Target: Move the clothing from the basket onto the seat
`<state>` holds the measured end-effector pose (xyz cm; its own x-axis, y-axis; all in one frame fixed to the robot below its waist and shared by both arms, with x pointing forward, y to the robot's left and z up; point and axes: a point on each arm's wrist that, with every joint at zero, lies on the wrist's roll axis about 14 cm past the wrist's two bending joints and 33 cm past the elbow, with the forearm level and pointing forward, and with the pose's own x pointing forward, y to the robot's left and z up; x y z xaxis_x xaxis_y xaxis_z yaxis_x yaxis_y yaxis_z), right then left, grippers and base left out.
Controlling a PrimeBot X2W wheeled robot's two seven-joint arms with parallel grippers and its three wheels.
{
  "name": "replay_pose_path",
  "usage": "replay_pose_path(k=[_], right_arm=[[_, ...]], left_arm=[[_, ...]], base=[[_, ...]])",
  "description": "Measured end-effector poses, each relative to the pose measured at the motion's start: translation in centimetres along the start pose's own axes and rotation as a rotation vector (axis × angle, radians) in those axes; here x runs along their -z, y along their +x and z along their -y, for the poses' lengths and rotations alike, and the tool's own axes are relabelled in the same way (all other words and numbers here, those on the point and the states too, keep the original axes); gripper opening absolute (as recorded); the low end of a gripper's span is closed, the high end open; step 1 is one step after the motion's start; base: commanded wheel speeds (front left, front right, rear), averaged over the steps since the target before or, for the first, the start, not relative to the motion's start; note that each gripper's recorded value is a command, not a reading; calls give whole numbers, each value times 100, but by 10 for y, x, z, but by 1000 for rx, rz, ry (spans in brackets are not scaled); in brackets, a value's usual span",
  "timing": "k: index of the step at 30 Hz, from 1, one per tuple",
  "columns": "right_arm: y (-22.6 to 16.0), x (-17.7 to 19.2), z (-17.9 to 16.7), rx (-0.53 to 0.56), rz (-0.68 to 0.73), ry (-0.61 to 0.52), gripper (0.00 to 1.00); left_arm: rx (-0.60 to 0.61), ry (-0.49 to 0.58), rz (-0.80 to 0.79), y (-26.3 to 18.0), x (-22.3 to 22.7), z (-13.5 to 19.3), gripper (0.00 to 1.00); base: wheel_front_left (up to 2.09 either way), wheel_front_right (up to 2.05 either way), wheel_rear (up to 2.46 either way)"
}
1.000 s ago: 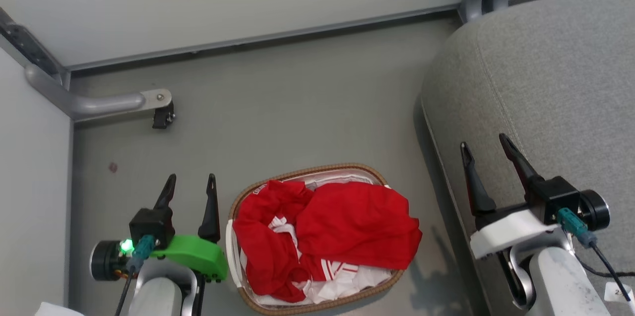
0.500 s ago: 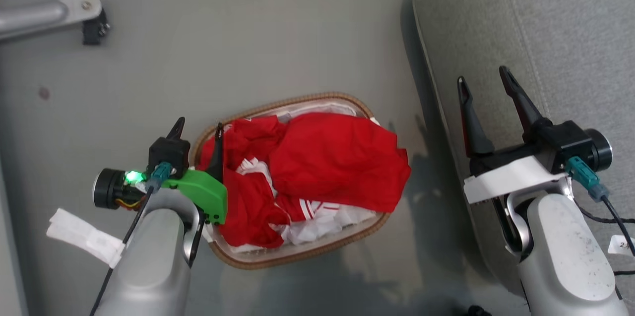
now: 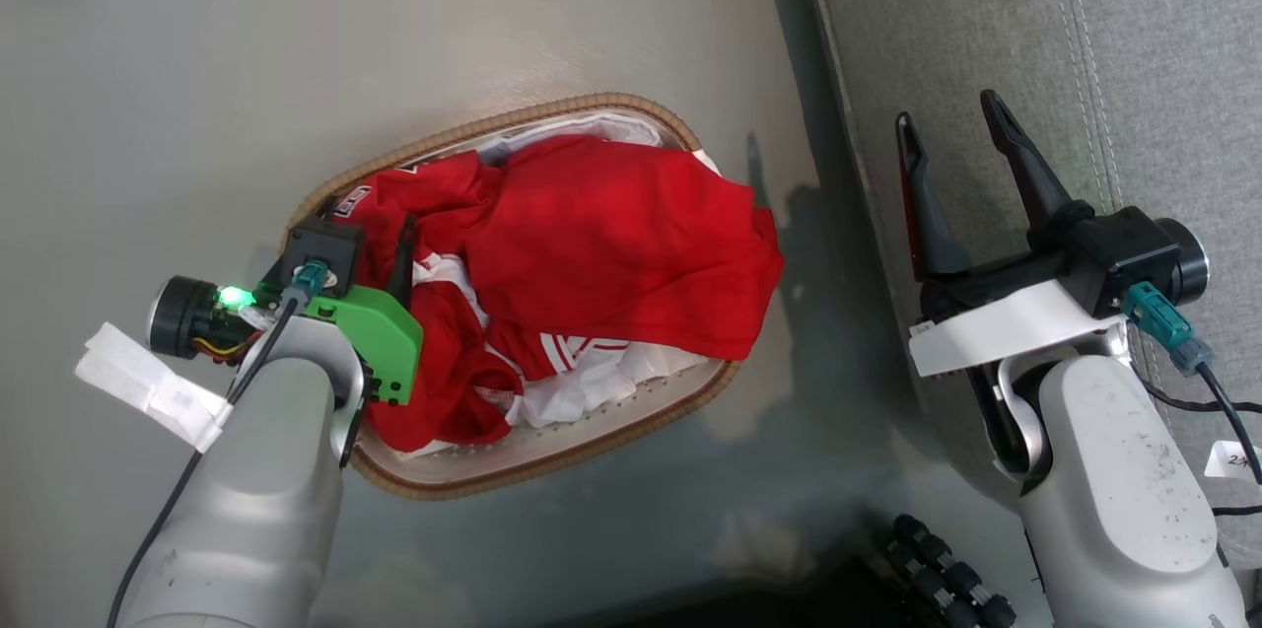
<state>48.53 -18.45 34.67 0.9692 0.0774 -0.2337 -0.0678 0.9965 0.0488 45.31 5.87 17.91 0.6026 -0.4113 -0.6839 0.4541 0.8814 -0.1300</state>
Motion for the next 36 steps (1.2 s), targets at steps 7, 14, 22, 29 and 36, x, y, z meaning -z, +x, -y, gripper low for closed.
replay_pose_path(k=[7,14,22,29,36], right_arm=[[-2,10,7,16,-27,-5,100],[-4,12,6,14,-34,3,100],[-5,17,8,17,-48,10,100],[-7,21,11,28,-59,16,100],[-8,17,12,33,-53,24,100]], left_arm=[[24,9,-58,15,16,5,100],[45,21,-132,15,32,12,100],[47,60,-193,25,38,15,100],[73,75,-229,30,42,23,0],[84,78,-200,27,34,27,0]], base=[[0,0,0],[0,0,0],[0,0,0],[0,0,0],[0,0,0]])
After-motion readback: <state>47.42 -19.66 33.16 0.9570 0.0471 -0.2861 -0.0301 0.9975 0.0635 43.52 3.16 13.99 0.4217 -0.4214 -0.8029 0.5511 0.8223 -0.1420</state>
